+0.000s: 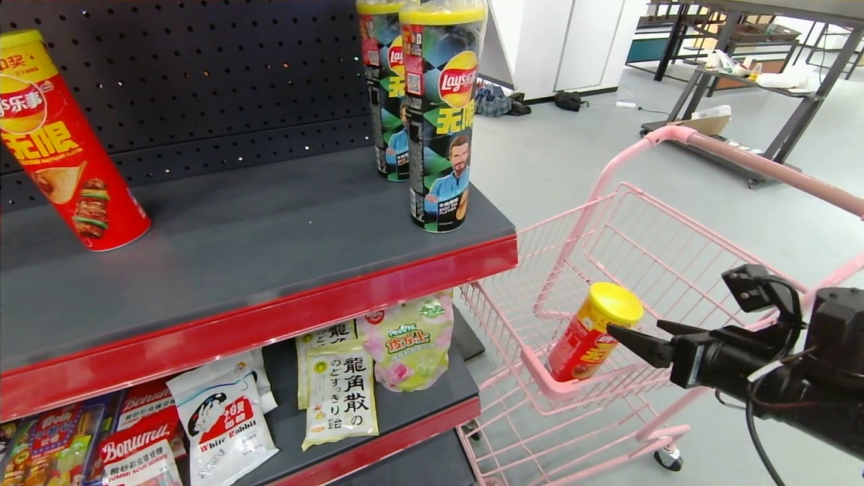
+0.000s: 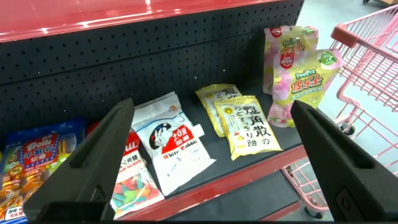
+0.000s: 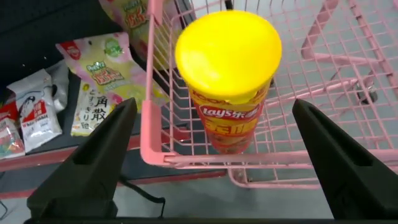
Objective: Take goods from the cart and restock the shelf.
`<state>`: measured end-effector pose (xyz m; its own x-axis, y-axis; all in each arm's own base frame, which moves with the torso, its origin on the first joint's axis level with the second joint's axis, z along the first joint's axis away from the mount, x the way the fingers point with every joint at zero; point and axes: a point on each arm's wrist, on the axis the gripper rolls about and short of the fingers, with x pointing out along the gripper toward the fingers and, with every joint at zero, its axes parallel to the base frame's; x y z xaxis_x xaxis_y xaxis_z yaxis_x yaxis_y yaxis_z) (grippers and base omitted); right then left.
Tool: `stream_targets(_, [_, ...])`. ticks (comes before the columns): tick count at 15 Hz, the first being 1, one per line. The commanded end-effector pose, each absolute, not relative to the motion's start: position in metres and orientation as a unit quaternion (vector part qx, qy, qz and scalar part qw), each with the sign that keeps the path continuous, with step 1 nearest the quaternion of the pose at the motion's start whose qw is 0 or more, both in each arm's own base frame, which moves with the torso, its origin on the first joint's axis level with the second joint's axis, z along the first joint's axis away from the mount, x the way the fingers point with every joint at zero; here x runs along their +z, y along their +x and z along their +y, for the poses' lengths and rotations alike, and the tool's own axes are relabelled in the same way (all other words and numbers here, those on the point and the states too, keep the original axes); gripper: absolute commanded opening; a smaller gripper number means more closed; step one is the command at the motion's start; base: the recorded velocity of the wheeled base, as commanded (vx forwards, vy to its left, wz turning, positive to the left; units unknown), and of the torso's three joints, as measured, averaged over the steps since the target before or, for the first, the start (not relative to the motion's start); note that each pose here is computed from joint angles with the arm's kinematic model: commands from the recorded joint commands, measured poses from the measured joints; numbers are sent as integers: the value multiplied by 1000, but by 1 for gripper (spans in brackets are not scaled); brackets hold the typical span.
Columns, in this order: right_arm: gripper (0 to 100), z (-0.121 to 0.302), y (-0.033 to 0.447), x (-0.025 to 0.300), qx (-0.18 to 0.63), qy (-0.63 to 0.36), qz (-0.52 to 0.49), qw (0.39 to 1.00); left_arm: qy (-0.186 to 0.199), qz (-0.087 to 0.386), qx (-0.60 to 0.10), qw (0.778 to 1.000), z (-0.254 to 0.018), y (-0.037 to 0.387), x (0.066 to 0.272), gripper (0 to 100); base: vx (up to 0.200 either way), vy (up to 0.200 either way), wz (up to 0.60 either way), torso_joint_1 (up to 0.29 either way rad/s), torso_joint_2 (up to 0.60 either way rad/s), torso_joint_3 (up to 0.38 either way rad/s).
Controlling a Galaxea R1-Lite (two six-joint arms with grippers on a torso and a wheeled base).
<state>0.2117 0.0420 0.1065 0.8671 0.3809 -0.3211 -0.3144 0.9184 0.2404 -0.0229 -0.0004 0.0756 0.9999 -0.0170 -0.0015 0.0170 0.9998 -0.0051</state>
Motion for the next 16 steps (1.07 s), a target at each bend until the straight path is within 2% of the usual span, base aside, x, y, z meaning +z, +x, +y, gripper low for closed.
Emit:
stream_targets(1, [100, 45, 230, 79, 176, 90, 228, 953, -3, 1, -8, 1000, 0, -23, 76, 100, 0, 0, 0, 0, 0, 0])
stream_targets(6, [100, 45, 255, 53, 171, 92, 211, 958, -2, 1, -8, 1000, 0, -23, 76, 100, 0, 0, 0, 0, 0, 0])
stream_targets(12, [100, 46, 268, 44, 187, 98, 197, 957, -2, 1, -7, 1000, 0, -23, 76, 100, 0, 0, 0, 0, 0, 0])
stream_targets(16, [100, 50, 286, 50, 191, 110, 169, 961, 2, 1, -5, 1000, 0, -23, 75, 100, 0, 0, 0, 0, 0, 0])
